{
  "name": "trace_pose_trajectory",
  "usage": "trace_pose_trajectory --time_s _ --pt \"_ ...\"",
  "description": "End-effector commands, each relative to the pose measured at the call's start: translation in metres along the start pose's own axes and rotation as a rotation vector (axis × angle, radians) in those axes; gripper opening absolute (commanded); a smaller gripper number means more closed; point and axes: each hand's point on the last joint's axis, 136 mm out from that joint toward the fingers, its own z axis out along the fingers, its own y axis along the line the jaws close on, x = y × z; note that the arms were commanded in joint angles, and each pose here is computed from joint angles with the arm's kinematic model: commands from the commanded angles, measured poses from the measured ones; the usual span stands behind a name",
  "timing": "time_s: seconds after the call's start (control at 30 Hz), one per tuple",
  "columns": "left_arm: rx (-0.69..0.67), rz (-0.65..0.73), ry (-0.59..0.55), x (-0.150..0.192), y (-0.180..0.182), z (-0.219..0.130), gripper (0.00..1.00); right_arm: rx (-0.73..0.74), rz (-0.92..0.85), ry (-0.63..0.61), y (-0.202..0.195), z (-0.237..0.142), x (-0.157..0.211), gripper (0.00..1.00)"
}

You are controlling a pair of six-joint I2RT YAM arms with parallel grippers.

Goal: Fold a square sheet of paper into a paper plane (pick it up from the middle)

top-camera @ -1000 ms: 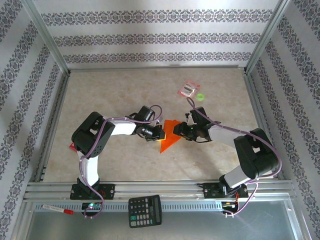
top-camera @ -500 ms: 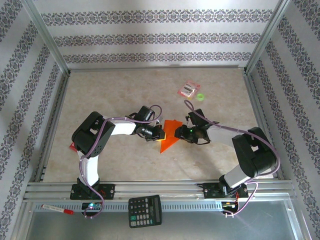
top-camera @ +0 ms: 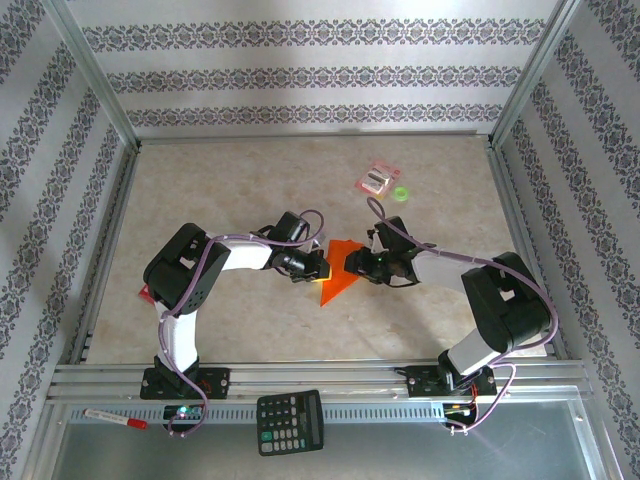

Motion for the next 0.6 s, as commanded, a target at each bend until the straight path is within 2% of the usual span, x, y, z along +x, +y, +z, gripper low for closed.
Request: trace_pose_trajectory --time_s 0.0,0.13,0.33,0.57 --pt "-0.053 -0.038 0.035 0.009 0.024 0.008 0.00 -0.070 -0.025 -0.005 0.015 0.000 -0.001 0.42" --pt "-0.049 -0.037 0.035 0.009 0.023 0.008 0.00 -0.052 -0.032 -0.023 0.010 -0.005 -0.002 0.42" --pt "-0.052 -0.037 0.033 0.009 0.023 0.007 0.00 0.116 -0.039 -0.034 -0.018 -0.013 0.004 0.44" --pt "-0.048 -0.040 0.033 0.009 0.023 0.008 0.00 0.155 -0.059 -0.034 -0.023 -0.011 0.007 0.44"
